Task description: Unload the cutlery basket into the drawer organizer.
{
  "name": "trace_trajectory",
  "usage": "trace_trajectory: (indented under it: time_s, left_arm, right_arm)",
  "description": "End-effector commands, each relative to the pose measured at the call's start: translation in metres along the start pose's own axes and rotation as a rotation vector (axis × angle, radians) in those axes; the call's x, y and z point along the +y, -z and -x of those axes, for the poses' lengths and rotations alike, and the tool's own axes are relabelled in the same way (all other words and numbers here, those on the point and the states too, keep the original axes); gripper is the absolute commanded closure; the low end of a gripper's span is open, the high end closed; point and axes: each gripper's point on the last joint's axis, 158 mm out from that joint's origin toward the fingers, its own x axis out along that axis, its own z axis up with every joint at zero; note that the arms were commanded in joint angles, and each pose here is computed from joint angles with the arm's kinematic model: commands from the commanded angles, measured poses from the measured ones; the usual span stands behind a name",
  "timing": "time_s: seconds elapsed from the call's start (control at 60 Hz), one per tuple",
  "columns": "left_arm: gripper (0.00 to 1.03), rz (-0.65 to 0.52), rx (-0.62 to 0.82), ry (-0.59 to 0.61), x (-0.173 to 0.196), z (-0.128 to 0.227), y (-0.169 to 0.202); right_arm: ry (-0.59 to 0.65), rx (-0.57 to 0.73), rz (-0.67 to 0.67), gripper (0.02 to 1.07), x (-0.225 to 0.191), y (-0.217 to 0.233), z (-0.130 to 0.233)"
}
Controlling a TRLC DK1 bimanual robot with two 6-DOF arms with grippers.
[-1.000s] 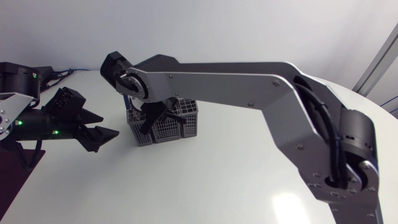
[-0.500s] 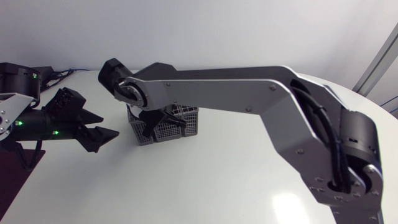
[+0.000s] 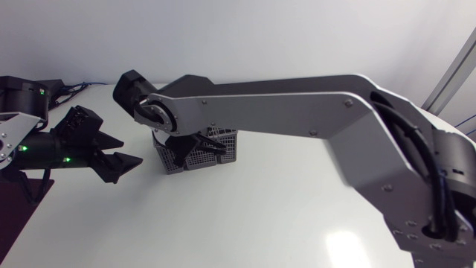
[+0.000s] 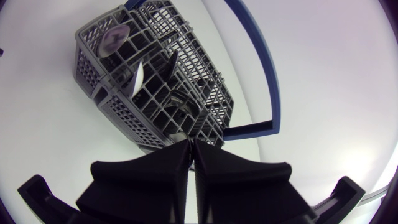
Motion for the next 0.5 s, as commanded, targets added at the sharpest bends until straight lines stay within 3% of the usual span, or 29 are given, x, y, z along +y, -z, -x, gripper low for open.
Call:
trace_trajectory:
  time_s: [0.0,0.483]
  left_arm:
    - [0.11,-0.014,0.003,0.019,-0.008,-0.001,0.006]
    - [0.11,-0.020,-0.013,0.009,-0.009,0.006,0.001]
  right_arm:
    - [0.019,-0.031,0.025,1.01,-0.005,-0.003,0.016]
    - [0.135,-0.082,0.116,1.01,-0.020,-0.001,0.048]
